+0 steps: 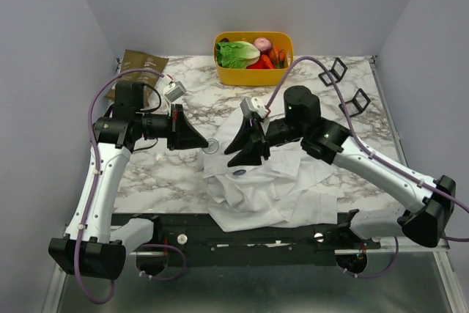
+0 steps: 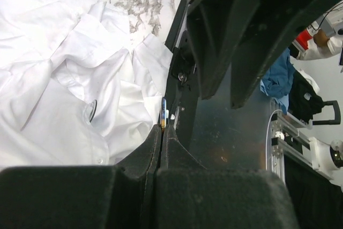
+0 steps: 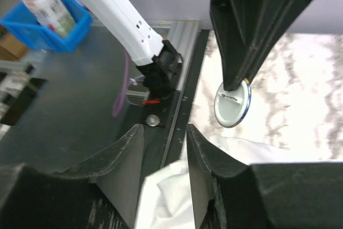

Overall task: Remove the brooch from the garment
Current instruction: Place the brooch in the brooch box.

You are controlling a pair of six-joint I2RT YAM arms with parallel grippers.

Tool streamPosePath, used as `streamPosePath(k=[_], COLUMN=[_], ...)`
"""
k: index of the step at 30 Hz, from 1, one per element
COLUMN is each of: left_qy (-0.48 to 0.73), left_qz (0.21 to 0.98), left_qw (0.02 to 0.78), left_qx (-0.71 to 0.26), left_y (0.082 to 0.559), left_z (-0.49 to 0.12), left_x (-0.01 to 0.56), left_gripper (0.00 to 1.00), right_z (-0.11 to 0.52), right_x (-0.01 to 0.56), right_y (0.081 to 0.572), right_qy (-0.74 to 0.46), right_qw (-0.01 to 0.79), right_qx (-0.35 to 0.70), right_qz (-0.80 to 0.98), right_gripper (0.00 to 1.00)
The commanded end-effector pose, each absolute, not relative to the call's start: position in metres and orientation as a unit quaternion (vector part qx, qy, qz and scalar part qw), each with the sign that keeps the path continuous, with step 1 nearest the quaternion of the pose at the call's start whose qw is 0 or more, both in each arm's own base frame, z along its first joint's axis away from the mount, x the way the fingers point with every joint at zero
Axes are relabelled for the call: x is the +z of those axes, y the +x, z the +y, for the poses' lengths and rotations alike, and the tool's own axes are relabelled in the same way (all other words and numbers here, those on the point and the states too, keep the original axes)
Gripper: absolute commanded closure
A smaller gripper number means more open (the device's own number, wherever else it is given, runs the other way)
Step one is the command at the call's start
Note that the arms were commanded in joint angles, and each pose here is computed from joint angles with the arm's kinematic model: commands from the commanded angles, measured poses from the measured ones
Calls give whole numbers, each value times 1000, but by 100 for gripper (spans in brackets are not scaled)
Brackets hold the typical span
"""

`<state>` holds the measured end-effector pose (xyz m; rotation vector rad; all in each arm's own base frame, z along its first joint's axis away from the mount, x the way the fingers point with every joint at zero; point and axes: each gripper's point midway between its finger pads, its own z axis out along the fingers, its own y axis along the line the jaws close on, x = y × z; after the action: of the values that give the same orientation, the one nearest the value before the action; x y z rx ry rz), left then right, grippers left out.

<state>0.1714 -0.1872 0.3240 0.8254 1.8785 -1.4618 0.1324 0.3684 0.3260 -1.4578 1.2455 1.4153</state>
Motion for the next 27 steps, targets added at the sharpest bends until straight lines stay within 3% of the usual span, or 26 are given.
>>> streamPosePath(k=[1,4,12,27], left_qy=[304,300,303,307], left_qz=[716,720,710,698], left_qw=[313,316,323,327], left_qx=[-545,-540,-547,-559], left_y=[177,180,173,168], left_z=[-186,-184,-182,-181], left_x=[323,323,328,335], left_gripper=[100,100,100,100], right_z=[359,362,388,404], right_x=[319,313,316,313], right_y=[147,160,142,157], right_qy=[-607,-603,-561,-503], right_qw=[439,460,344,290], right_qx=[460,424,537,571], right_qz=[477,494,528,581], right_gripper=[53,51,50,60])
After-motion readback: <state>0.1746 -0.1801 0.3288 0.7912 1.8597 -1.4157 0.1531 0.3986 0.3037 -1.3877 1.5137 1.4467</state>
